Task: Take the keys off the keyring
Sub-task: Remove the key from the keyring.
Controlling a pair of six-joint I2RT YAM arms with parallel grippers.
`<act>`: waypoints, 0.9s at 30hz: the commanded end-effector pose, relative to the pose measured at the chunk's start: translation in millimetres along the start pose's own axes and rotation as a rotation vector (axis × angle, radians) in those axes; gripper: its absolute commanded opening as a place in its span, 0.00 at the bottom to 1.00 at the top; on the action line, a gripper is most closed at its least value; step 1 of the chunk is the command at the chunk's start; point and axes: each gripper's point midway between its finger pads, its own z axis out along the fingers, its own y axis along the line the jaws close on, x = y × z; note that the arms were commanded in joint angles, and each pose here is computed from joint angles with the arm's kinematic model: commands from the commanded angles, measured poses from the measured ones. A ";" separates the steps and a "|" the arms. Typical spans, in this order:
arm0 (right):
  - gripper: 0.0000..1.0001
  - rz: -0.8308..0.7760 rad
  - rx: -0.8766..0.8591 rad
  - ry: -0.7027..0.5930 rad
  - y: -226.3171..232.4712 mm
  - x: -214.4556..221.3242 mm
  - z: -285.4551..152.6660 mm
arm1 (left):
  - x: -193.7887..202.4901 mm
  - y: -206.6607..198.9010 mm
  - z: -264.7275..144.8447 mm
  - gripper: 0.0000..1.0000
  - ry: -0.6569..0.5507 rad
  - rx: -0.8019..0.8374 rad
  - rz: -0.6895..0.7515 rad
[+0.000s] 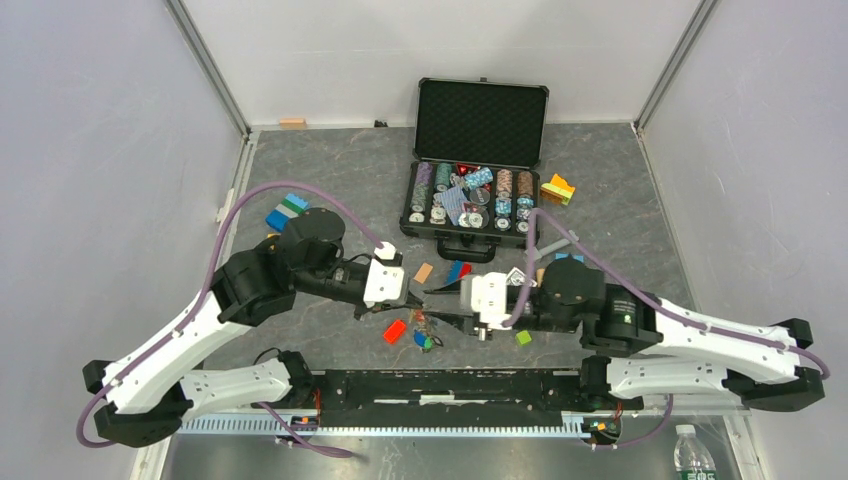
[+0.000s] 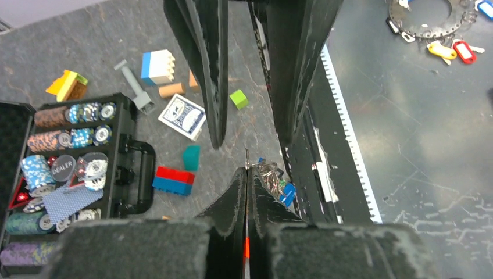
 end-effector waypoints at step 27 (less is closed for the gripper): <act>0.31 0.055 0.008 0.142 2.8 33.5 15.4 | -17.0 -12.9 -10.3 0.02 -0.055 0.057 0.089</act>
